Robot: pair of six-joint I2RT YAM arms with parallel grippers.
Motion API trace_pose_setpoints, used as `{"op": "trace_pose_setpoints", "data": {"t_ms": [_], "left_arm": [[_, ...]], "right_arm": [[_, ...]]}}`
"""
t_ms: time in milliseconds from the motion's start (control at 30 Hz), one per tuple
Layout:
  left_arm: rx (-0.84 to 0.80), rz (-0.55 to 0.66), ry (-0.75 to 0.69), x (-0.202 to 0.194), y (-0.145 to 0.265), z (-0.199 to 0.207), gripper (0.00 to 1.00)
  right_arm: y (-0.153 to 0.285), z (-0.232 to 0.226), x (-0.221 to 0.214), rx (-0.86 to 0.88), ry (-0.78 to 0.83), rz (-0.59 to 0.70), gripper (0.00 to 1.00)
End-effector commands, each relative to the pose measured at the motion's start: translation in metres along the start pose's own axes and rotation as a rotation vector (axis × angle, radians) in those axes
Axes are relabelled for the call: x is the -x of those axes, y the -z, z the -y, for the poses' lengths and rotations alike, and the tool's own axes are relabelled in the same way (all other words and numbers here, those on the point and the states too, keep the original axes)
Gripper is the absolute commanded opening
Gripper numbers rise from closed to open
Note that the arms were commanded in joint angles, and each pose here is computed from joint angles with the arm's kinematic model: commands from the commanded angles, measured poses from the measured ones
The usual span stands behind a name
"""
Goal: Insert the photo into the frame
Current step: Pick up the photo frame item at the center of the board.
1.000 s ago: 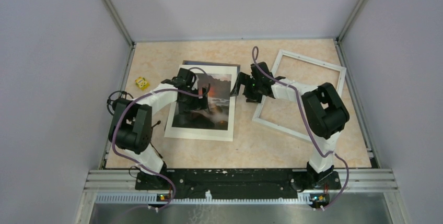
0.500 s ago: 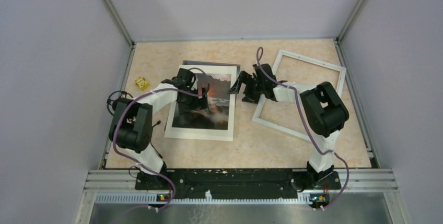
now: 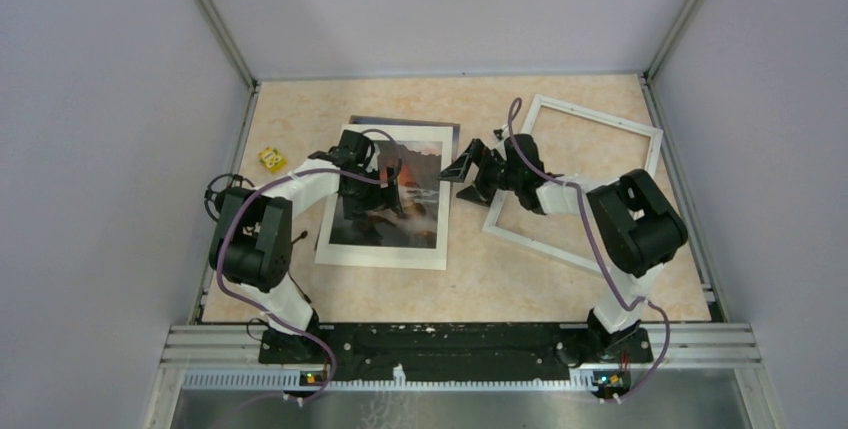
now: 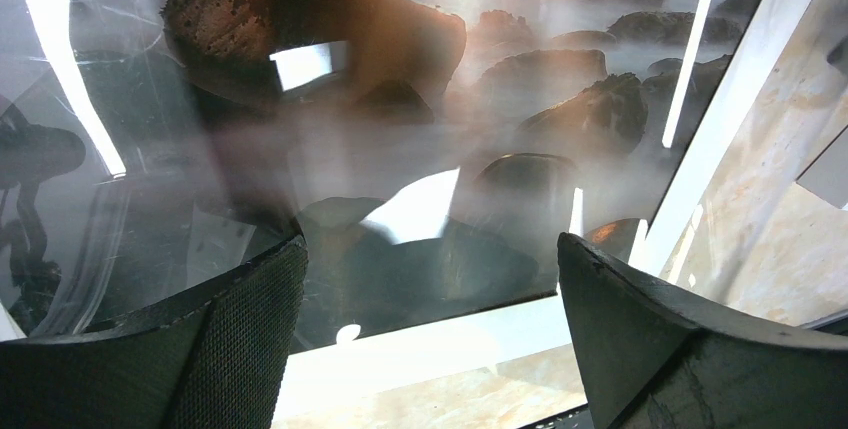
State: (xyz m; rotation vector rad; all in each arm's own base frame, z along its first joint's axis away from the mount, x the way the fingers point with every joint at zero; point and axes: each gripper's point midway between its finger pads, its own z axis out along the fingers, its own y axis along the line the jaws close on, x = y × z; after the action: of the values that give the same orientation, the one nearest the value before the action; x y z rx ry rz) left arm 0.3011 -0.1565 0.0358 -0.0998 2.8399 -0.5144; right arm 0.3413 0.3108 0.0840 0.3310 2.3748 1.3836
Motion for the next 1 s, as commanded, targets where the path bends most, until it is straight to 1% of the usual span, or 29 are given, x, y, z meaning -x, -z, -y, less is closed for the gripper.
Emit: {"op": "trace_pose_setpoints", "data": {"t_ms": [0, 400, 833, 967], "left_arm": [[0.011, -0.092, 0.018, -0.026, -0.021, -0.010, 0.98], [0.005, -0.083, 0.008, -0.025, -0.017, -0.008, 0.98], [-0.013, -0.079, 0.002, -0.025, -0.016, -0.003, 0.98], [-0.022, -0.079, 0.002, -0.025, -0.016, -0.002, 0.98]], "right_arm": [[0.021, -0.060, -0.004, 0.197, 0.085, 0.014, 0.96], [0.034, -0.054, -0.016, 0.224, 0.103, 0.028, 0.96], [0.049, -0.054, -0.026, 0.372, 0.206, 0.106, 0.96], [0.054, -0.053, -0.038, 0.432, 0.248, 0.121, 0.96]]}}
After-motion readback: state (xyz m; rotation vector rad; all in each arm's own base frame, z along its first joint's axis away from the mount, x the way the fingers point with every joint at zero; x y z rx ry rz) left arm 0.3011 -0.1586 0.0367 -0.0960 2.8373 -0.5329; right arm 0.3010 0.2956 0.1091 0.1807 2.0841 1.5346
